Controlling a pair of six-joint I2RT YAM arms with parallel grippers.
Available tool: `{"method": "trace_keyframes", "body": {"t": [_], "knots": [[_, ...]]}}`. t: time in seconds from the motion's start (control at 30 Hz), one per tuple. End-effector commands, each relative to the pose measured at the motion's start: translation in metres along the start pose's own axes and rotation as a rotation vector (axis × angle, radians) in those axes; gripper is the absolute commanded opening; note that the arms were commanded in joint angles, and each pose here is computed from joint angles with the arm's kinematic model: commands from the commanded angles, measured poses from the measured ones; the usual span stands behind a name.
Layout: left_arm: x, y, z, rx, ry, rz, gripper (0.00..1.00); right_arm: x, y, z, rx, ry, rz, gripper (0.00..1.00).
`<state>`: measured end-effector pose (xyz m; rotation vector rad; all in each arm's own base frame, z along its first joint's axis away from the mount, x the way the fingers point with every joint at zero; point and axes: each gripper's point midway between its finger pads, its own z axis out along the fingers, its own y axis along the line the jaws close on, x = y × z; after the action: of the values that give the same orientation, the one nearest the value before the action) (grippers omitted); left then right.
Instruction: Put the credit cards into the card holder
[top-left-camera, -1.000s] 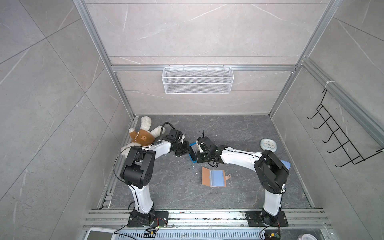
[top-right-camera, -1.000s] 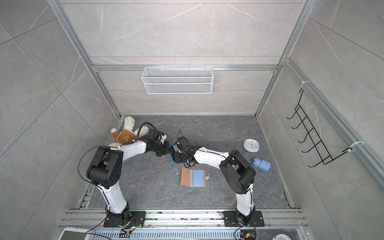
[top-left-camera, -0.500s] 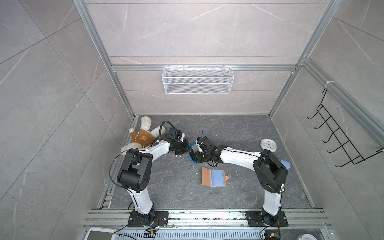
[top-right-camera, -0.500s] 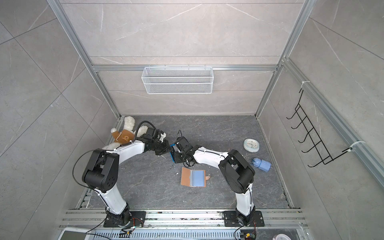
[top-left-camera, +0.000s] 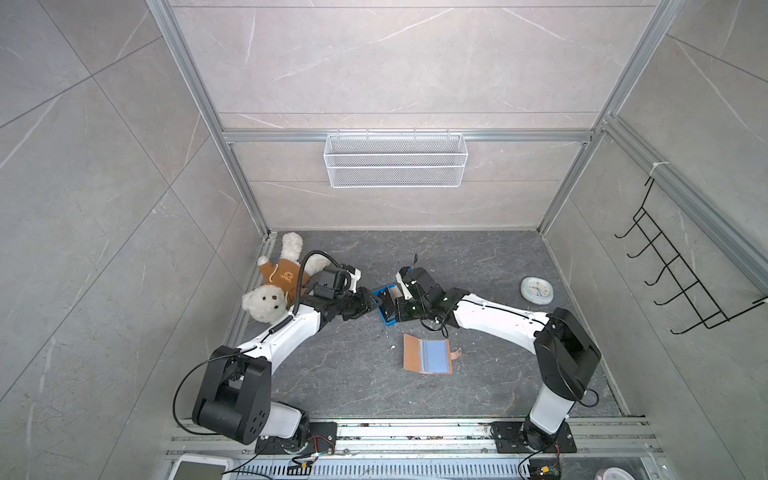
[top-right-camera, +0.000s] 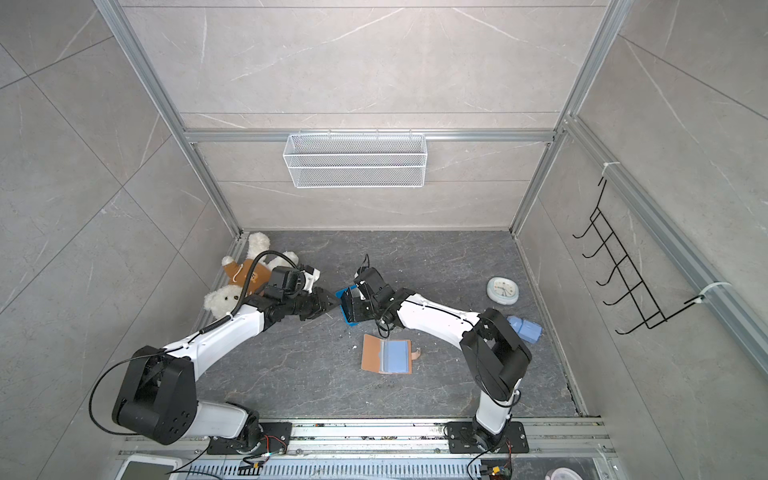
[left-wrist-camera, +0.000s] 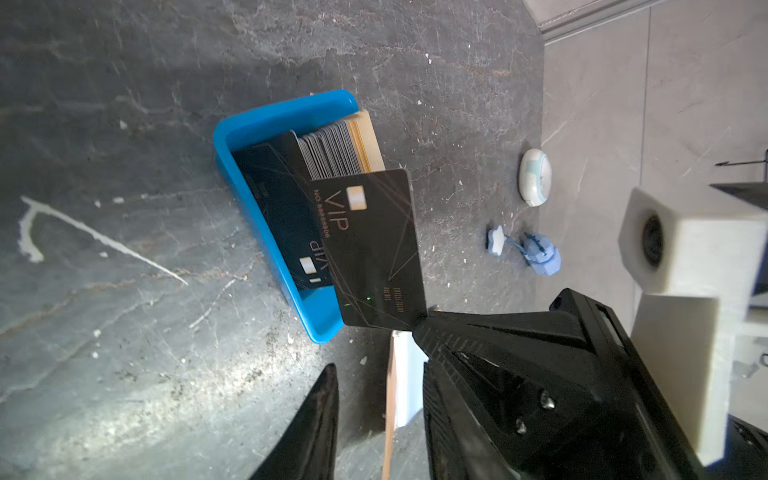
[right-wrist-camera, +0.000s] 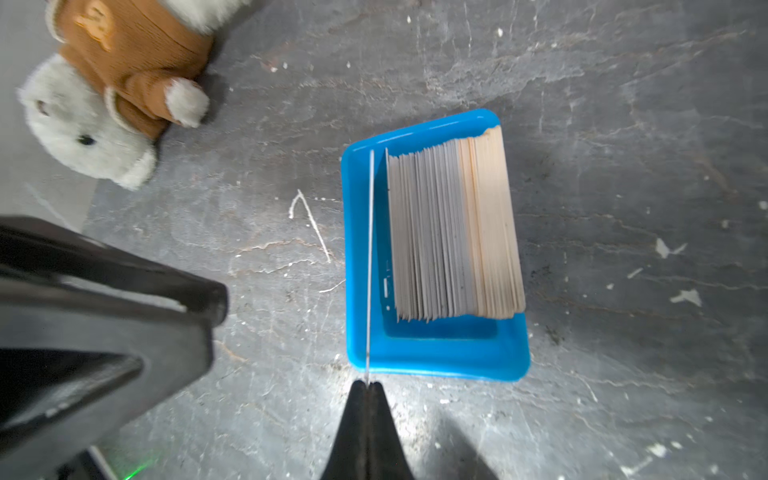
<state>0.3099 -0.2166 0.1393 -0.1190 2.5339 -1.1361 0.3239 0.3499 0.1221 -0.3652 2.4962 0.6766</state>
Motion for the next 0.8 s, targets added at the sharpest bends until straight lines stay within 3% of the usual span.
{"method": "trace_keyframes", "body": {"t": [0.0,0.2,0.77], "knots": [[0.0,-0.035,-0.015,0.151,-0.02,0.004,0.44,-0.003,0.002,-0.025,-0.029,-0.012,0.031,0.0],[0.005,-0.063,-0.036,0.295,-0.043,-0.01,0.54,-0.013,0.005,-0.064,-0.124,-0.037,0.094,0.0],[0.015,-0.165,-0.048,0.691,-0.016,0.063,0.51,-0.03,-0.003,-0.207,-0.519,-0.169,0.362,0.0]]}}
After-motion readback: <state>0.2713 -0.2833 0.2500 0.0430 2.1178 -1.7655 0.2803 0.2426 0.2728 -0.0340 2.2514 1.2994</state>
